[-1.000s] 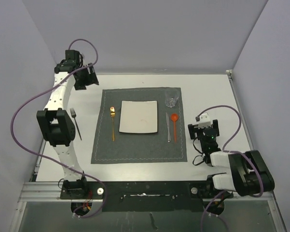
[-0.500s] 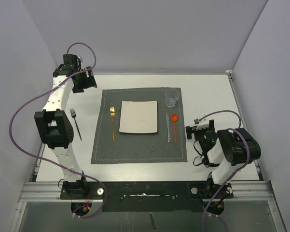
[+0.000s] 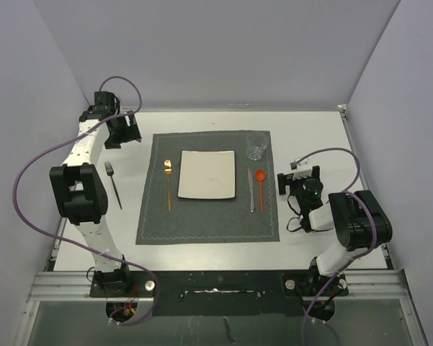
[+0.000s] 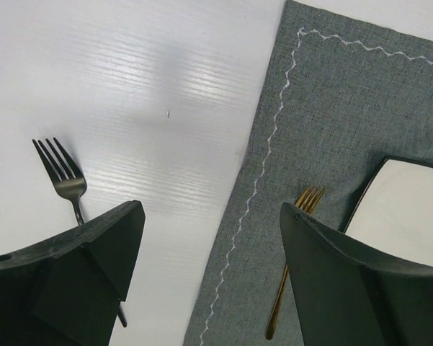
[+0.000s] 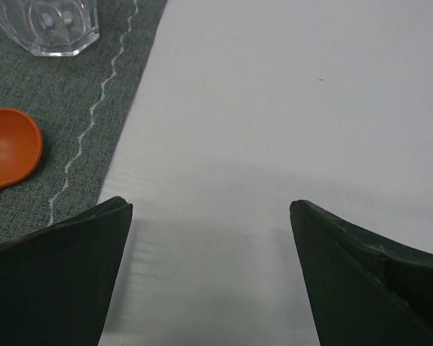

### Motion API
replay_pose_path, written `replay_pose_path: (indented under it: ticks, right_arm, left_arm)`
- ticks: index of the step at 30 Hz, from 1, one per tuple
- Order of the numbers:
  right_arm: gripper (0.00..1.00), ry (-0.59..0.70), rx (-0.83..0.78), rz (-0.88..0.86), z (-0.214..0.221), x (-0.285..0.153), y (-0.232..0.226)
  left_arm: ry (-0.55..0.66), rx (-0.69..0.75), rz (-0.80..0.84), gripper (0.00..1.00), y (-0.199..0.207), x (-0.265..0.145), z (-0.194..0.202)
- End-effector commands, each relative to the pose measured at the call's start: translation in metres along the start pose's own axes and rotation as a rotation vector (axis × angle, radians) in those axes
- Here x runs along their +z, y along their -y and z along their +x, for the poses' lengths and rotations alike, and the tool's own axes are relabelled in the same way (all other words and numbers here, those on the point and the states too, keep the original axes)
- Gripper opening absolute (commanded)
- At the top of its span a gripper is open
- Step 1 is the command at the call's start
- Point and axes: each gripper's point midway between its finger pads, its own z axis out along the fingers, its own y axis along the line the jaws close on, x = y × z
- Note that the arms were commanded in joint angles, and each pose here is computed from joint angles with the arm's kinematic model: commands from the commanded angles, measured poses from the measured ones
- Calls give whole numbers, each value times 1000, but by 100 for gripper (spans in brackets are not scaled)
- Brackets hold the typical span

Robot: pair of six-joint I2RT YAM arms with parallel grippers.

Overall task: Set the dinner table for one person
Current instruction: Pick up the fork at the center of the board.

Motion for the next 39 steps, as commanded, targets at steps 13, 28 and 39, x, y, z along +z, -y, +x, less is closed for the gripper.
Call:
replay_pose_path:
  ticks: [13,28,39]
  right_arm:
    - [98,-68,83,0,-1,15,15]
    - [98,-69,86,-4,-1,15,16]
    - [98,-70,85,-3,0,15,16]
  left_arm:
    - [177,12,26,76,0,-48,-41]
    - [63,-75,-19,77,-28,-9,-18]
    - [-52,-210,-155,76,-86,35,-1]
